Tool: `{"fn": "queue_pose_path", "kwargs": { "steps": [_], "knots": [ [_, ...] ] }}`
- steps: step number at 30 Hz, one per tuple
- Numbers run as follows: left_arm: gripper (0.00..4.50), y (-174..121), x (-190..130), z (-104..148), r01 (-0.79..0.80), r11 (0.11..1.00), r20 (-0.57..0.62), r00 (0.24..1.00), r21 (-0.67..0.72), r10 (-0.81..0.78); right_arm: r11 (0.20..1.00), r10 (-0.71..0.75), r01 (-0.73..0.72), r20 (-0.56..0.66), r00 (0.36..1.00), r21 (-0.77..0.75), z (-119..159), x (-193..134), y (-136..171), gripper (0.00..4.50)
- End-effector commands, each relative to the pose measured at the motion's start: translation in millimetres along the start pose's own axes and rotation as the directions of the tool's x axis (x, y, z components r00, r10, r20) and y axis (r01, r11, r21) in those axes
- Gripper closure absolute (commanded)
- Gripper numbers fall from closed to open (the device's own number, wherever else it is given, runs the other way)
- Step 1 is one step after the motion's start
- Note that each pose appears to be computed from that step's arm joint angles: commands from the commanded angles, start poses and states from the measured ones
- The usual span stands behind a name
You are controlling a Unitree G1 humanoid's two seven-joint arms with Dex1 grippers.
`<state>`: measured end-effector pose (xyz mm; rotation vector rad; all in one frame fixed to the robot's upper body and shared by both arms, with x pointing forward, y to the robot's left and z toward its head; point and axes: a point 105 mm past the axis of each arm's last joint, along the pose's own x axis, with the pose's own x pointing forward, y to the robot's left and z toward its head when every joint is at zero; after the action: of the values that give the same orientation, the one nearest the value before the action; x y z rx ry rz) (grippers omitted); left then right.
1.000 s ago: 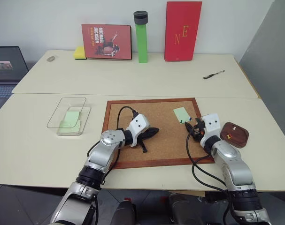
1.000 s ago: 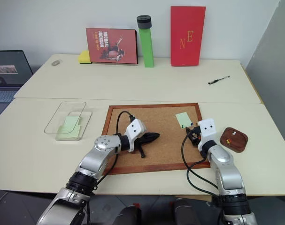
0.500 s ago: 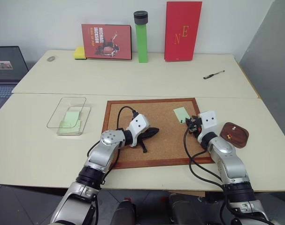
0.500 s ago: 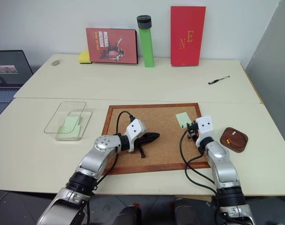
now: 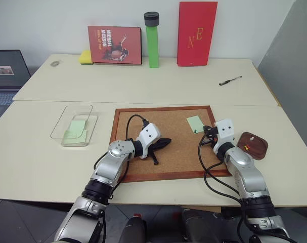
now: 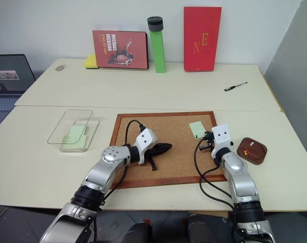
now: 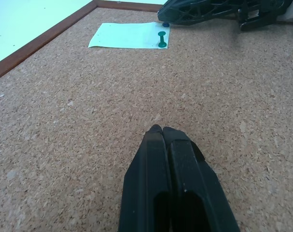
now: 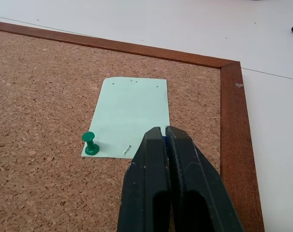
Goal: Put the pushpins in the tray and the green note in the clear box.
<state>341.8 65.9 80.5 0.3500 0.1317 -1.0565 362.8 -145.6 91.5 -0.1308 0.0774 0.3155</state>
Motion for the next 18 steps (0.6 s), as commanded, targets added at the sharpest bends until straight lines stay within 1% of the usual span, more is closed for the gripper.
{"fn": "queue_pose_path", "kwargs": {
  "steps": [1, 6, 13, 16, 18],
  "knots": [
    [4.5, -6.5, 0.9, -13.8, 0.014, 1.0, -0.055, 0.998, -0.006, -0.014, 1.0, 0.027, -0.026, 0.131, 0.991, -0.009, 36.7, -2.4, 6.0, 4.42],
    [4.5, -7.1, 0.2, -14.9, 0.016, 1.0, -0.058, 0.998, -0.005, -0.016, 0.999, 0.037, -0.037, 0.161, 0.986, -0.007, 48.3, -4.5, 9.0, 4.42],
    [4.5, -7.0, 1.4, -14.7, 0.017, 1.0, -0.057, 0.998, -0.006, -0.017, 1.0, 0.03, -0.029, 0.179, 0.983, -0.008, 56.8, -6.5, 7.4, 4.42],
    [4.5, -7.4, 2.0, -14.6, 0.018, 1.0, -0.056, 0.998, -0.006, -0.018, 1.0, 0.006, -0.005, 0.195, 0.981, -0.005, 61.7, -10.7, 2.0, 4.42],
    [4.5, -8.1, 2.2, -14.6, 0.019, 1.0, -0.055, 0.998, -0.007, -0.019, 1.0, -0.02, 0.022, 0.195, 0.981, -0.009, 63.2, -18.5, -6.8, 4.42]
  ]
}}
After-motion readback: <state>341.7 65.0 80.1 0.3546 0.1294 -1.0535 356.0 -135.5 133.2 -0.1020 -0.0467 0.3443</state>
